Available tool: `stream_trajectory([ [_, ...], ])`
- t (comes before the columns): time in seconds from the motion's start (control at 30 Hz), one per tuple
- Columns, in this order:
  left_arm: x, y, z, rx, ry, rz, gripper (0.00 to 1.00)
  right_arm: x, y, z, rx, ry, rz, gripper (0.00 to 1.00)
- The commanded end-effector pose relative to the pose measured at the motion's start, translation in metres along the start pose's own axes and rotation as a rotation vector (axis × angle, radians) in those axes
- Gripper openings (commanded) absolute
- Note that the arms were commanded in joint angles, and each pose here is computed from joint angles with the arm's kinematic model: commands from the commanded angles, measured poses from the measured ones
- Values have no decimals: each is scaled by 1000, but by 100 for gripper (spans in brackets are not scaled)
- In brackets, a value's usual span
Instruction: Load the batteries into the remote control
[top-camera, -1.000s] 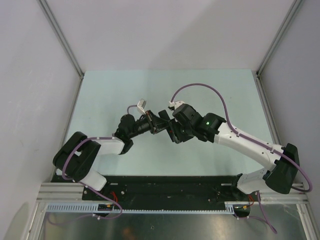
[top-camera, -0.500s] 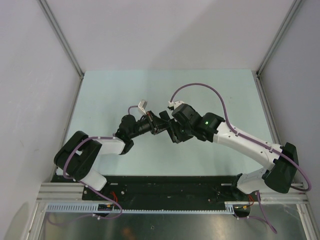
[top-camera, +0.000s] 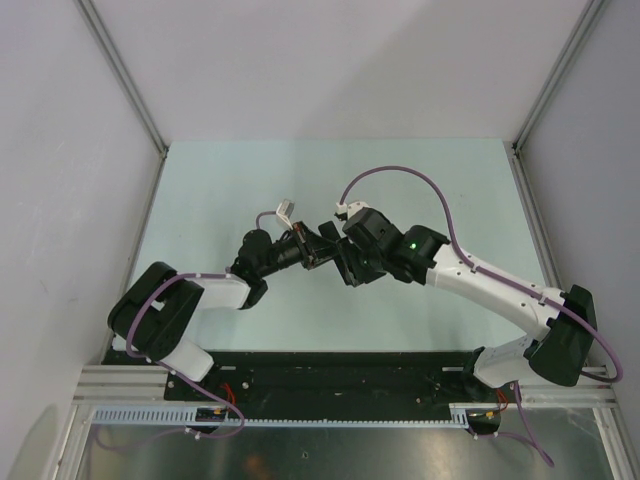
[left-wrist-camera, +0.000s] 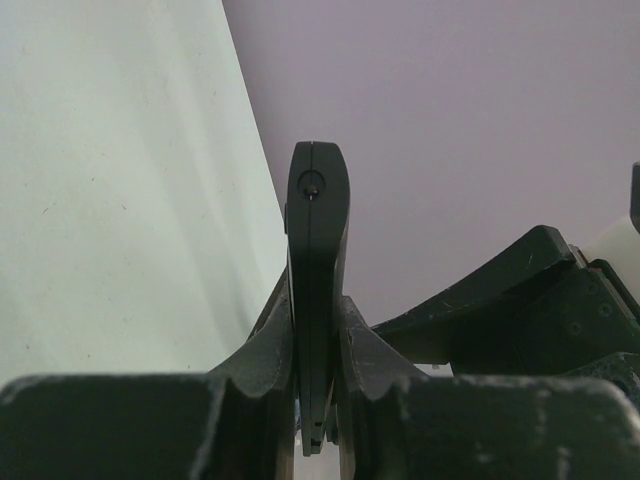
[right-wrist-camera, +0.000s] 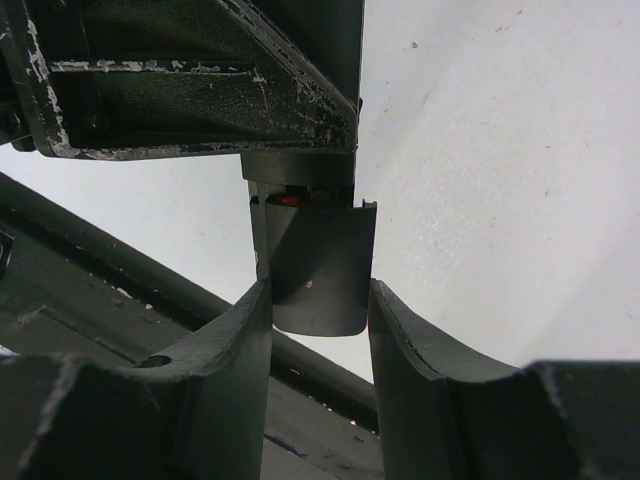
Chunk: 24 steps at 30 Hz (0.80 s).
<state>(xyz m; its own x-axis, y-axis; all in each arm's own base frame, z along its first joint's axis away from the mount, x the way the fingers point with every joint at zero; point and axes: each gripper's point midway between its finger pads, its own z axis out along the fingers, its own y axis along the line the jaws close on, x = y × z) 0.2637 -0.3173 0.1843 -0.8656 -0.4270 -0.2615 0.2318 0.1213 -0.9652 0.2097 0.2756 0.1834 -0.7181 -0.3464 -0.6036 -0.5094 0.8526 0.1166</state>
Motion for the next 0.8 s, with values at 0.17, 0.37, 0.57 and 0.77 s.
stream_trajectory([
  [0.17,-10,-25,8,80,-31,39,0,-22,13,-16,-42,-74,13,24],
  [0.37,-10,-25,8,79,-31,35,0,-25,15,-19,-50,-87,17,24],
  [0.57,-11,-26,9,82,-31,34,0,-25,18,-18,-59,-87,19,24],
  [0.77,-10,-25,8,80,-33,32,0,-28,19,-20,-60,-102,28,23],
])
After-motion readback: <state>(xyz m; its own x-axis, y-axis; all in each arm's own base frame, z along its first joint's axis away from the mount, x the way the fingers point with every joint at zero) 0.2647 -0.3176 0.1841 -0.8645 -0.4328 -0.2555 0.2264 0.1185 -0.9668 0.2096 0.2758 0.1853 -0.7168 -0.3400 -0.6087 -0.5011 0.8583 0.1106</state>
